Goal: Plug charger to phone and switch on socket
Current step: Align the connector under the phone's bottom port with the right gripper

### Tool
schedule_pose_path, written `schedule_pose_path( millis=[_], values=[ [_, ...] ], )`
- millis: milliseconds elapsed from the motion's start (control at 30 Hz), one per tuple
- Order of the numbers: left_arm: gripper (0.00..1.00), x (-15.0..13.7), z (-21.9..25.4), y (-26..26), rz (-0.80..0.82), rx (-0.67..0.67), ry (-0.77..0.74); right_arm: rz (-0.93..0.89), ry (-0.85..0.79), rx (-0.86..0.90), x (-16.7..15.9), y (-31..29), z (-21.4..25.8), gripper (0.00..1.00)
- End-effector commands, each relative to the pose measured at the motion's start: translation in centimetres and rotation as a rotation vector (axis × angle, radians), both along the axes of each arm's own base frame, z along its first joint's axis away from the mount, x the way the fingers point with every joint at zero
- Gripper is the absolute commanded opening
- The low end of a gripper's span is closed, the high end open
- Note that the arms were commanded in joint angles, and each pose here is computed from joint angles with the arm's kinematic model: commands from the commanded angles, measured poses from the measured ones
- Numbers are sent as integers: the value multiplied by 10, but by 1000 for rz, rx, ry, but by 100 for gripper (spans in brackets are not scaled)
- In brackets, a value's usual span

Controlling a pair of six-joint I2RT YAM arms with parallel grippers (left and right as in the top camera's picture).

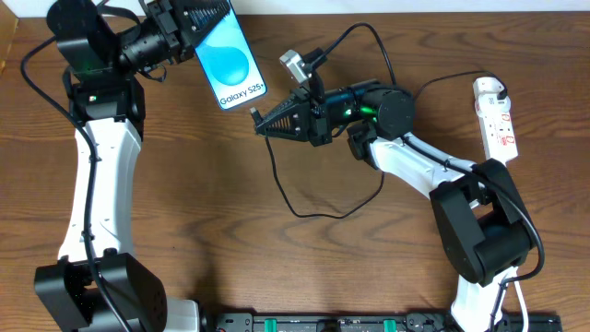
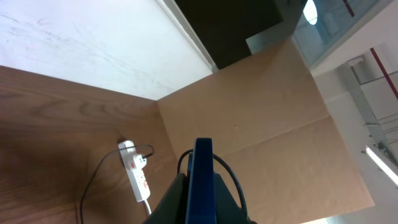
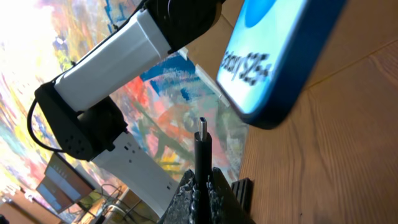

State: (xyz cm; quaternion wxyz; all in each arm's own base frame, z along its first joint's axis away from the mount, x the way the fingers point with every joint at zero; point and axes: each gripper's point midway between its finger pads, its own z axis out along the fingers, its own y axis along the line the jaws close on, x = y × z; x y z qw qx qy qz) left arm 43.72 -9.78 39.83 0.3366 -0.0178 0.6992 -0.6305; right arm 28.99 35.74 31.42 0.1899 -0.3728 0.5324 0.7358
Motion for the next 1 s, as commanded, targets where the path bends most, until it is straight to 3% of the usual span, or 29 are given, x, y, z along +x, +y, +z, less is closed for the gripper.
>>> schedule_pose_path(
  millis=[0, 967],
  values=[
    [7, -6, 6, -3, -19, 11, -32, -38, -24, 41, 6, -2, 9, 1],
    [7, -8, 6, -14, -44, 14, -39, -58, 38, 22, 14, 3, 6, 1]
  ],
)
